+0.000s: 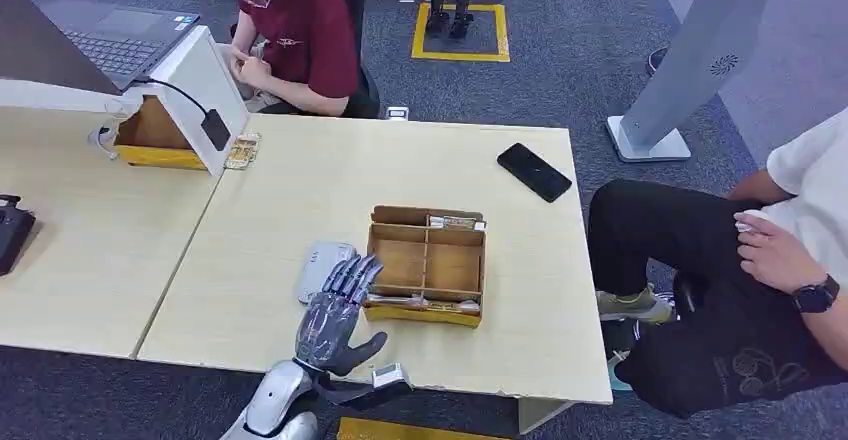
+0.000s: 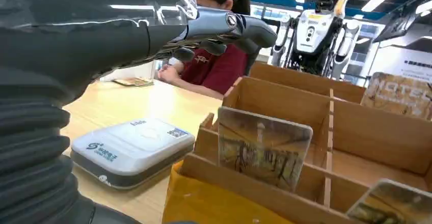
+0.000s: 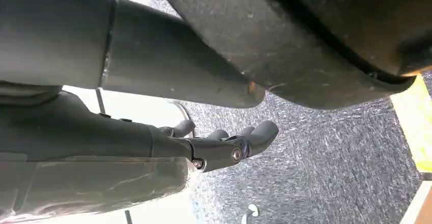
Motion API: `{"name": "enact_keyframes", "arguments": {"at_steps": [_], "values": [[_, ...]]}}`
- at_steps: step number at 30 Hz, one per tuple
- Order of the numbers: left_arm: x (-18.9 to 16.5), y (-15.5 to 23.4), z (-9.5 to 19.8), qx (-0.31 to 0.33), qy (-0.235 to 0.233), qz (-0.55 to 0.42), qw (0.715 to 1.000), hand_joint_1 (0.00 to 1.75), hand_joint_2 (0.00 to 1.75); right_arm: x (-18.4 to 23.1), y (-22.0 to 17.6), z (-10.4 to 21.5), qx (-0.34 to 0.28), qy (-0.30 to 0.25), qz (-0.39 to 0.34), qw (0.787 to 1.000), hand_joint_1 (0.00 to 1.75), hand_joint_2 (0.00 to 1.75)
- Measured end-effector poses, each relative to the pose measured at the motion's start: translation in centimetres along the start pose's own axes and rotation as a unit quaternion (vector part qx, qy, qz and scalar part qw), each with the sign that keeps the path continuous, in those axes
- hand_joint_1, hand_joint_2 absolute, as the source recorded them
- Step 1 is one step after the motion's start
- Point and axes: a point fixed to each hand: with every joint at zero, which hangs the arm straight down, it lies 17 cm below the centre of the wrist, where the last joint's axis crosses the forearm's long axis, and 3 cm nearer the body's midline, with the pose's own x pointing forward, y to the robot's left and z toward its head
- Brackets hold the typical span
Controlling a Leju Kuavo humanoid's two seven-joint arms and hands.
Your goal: Pass the card to the sensor for recognition and then transmit it.
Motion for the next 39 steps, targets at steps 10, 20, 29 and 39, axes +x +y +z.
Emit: {"name": "enact_keyframes", "arguments": {"at_steps": [10, 20, 29, 39], "values": [[0.9, 0.1, 0.0, 0.007, -0.025, 0.026, 0.999, 0.0, 1.75, 0.0, 0.0, 0.0, -0.001, -0.001, 0.003, 1.0, 0.0, 0.0], [1.0, 0.6, -1.2, 0.014, -0.022, 0.021, 0.999, 0.0, 1.75, 0.1, -0.1, 0.0, -0.002, -0.004, 0.007, 1.0, 0.0, 0.0], [0.5, 0.3, -1.4, 0.012, -0.012, 0.026, 1.0, 0.42, 1.75, 0.1, -0.1, 0.0, -0.002, -0.005, 0.009, 1.0, 0.0, 0.0], [-0.8, -0.9, -1.2, 0.0, 0.02, 0.066, 0.998, 1.75, 1.75, 0.2, -0.2, 0.0, -0.003, -0.007, 0.01, 1.0, 0.0, 0.0]]}}
